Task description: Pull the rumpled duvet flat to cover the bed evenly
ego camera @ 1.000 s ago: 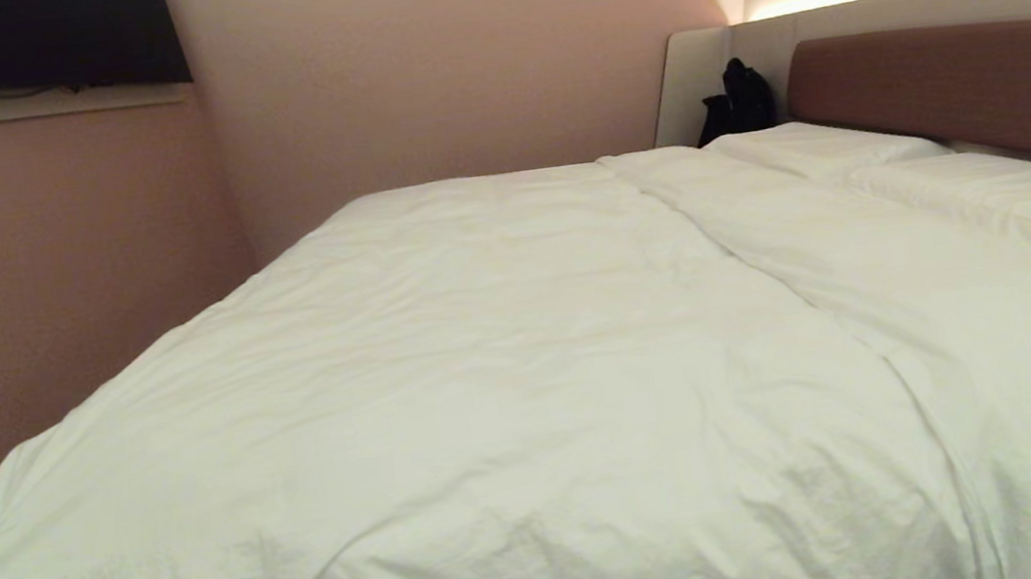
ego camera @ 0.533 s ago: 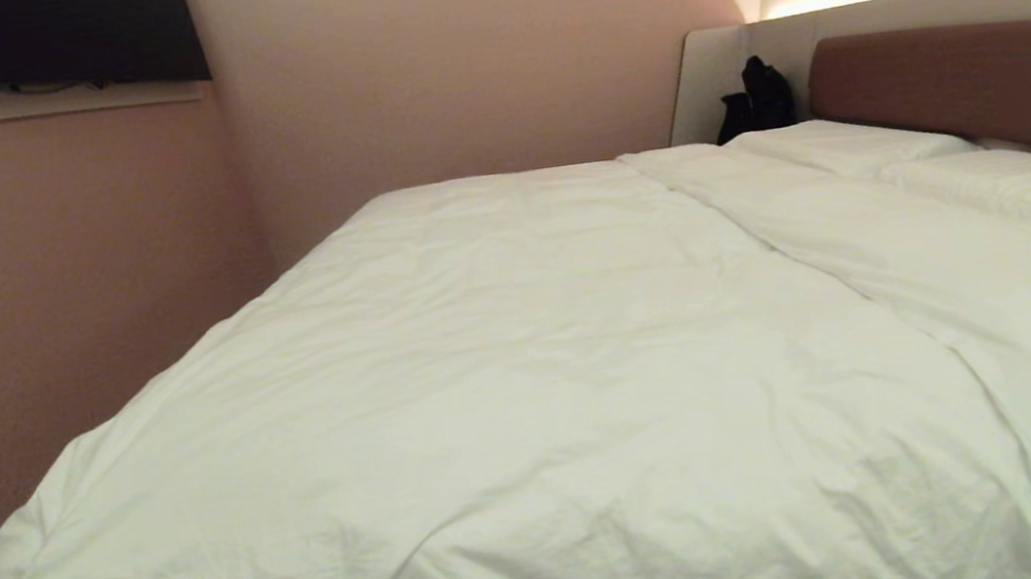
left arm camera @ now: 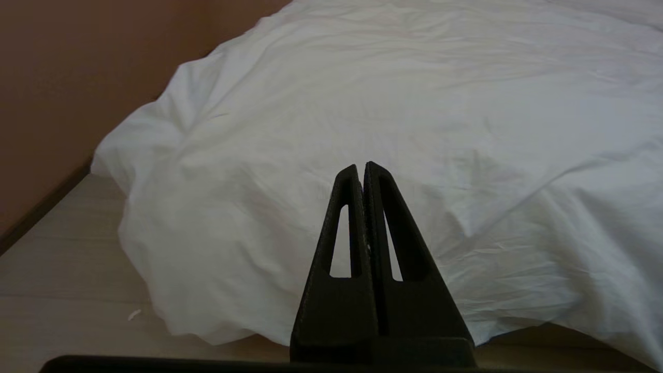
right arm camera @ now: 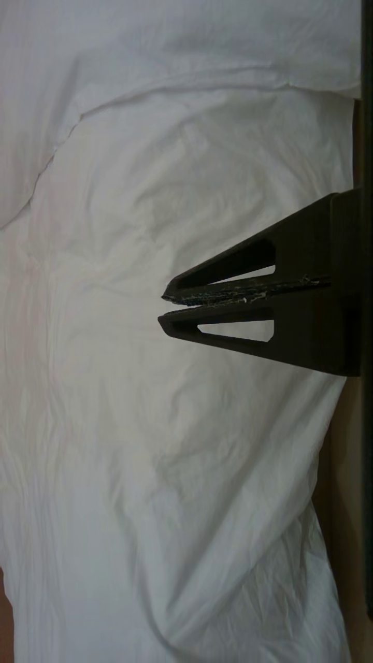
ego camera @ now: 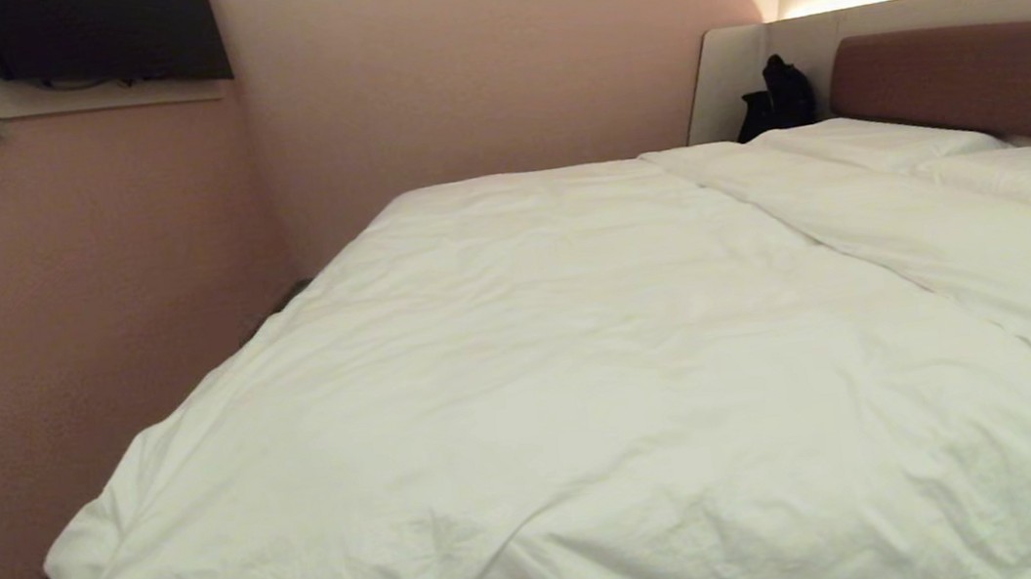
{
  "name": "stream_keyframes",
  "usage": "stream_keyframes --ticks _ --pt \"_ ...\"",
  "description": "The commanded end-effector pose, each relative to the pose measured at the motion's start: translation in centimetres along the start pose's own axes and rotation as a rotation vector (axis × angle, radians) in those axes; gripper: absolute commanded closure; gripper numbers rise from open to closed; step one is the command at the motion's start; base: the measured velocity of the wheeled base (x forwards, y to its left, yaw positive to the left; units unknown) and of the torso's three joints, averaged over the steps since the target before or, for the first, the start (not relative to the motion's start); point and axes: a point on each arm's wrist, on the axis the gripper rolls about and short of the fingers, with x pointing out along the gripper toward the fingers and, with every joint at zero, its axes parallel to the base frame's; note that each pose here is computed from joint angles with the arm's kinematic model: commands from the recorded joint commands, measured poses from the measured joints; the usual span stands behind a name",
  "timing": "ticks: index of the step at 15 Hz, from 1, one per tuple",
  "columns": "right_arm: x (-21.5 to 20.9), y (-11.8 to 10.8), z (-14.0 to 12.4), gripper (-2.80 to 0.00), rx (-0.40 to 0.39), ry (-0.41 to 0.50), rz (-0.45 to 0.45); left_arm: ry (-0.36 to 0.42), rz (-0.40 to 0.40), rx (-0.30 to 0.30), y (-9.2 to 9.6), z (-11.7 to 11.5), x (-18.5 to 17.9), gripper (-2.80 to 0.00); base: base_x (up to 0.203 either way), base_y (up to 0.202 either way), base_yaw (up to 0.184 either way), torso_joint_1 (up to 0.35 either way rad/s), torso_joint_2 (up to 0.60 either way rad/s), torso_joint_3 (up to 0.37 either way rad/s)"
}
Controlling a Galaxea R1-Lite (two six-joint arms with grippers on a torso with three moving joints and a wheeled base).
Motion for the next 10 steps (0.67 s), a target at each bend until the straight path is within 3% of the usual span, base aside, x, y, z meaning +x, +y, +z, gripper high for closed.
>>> stream_keyframes --ticks 1,10 --pt "0.0 0.0 0.0 0.0 0.0 -0.001 0.001 -0.001 0.0 -0.001 0.0 0.01 0.0 0.0 0.0 0.195 0.001 0.007 0.0 0.007" --pt "0.0 0.0 0.0 0.0 0.0 -0.001 0.002 -0.001 0.0 -0.002 0.0 0.01 0.0 0.0 0.0 0.197 -0.001 0.004 0.0 0.002"
